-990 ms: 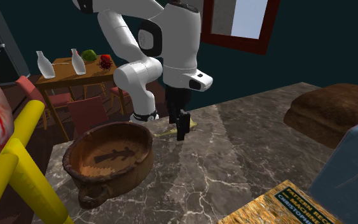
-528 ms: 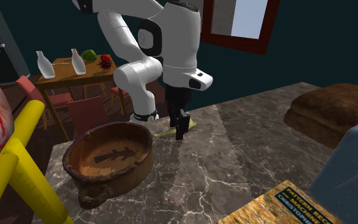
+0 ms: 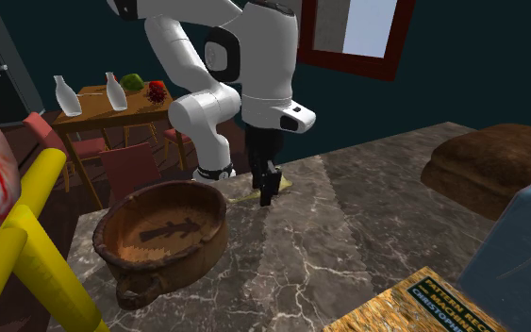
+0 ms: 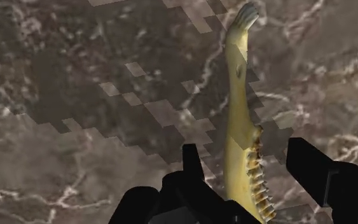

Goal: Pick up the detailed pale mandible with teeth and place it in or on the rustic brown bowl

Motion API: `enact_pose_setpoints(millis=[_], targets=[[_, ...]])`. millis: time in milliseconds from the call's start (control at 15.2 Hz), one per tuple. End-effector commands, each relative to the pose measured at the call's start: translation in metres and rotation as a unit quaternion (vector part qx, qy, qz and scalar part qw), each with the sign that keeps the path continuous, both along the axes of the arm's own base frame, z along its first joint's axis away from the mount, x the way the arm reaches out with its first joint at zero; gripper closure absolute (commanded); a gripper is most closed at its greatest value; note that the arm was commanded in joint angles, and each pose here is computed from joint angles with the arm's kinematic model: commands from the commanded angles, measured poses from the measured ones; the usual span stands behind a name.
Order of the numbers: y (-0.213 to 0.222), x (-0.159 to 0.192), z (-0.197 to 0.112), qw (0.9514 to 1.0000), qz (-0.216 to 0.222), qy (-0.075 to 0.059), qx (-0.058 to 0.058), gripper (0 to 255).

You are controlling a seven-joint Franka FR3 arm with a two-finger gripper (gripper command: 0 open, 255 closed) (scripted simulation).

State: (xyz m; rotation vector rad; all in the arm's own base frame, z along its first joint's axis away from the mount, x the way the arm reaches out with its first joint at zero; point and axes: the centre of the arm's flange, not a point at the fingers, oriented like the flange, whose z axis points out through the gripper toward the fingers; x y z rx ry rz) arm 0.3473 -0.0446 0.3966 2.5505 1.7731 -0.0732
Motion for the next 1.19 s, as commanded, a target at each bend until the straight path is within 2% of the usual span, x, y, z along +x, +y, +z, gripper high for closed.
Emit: enact_pose_setpoints(millis=[0, 1122], targets=[[0.0, 0.0, 0.006, 1.0, 0.0, 0.001, -0.001, 255], [0.0, 0.0, 0.096, 1.0, 0.0, 0.001, -0.001, 255]])
